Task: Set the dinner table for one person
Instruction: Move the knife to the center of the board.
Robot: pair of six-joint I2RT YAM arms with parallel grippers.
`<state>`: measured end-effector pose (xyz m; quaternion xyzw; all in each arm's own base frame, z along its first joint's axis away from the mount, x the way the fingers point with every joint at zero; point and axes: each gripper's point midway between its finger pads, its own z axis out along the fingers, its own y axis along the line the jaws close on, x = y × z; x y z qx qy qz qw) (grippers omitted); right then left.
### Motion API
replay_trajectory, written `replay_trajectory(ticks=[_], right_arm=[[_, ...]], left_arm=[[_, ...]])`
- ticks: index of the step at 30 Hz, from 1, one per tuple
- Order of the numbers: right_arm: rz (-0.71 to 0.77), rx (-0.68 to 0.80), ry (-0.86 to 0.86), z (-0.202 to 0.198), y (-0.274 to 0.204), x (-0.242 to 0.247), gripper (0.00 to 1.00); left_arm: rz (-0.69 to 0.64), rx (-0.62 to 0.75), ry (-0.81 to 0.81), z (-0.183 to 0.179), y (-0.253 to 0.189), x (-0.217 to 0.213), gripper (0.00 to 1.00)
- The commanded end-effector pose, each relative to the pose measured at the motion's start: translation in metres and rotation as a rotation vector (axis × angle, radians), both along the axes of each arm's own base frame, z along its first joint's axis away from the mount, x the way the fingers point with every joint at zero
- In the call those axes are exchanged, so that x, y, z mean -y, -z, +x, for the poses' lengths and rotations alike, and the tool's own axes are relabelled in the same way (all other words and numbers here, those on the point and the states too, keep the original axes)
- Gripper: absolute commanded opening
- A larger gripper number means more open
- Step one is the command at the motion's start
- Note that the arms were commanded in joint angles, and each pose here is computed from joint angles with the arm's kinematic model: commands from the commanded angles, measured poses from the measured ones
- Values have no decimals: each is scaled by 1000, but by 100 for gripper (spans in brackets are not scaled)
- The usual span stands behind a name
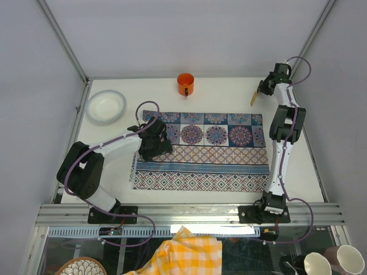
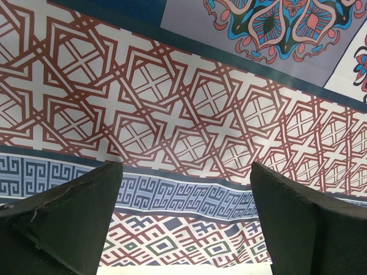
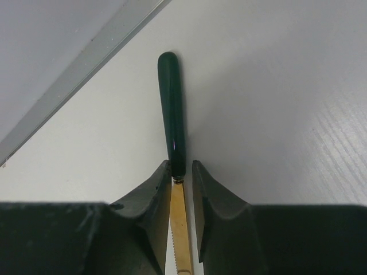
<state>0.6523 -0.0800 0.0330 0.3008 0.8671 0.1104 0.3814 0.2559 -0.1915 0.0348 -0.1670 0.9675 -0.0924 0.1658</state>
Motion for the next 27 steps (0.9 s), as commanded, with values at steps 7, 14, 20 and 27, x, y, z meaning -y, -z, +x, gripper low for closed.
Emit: replay_trajectory(ticks=[7,14,20,27], right_arm=[[-78,128,32,0,-66,16,23],[-174,176,45,-14,-123,26,24],[-162,195,15,-32,-151,16,29],[-147,197,-251,-78,-174,-85,47]], left_arm=[[-21,42,6,5,-8,7,99],[-11,94,-18,8,-24,0,99],[-27,104,-27,5,-29,-1,99],[-11,136,-47,13,-34,-4,99]])
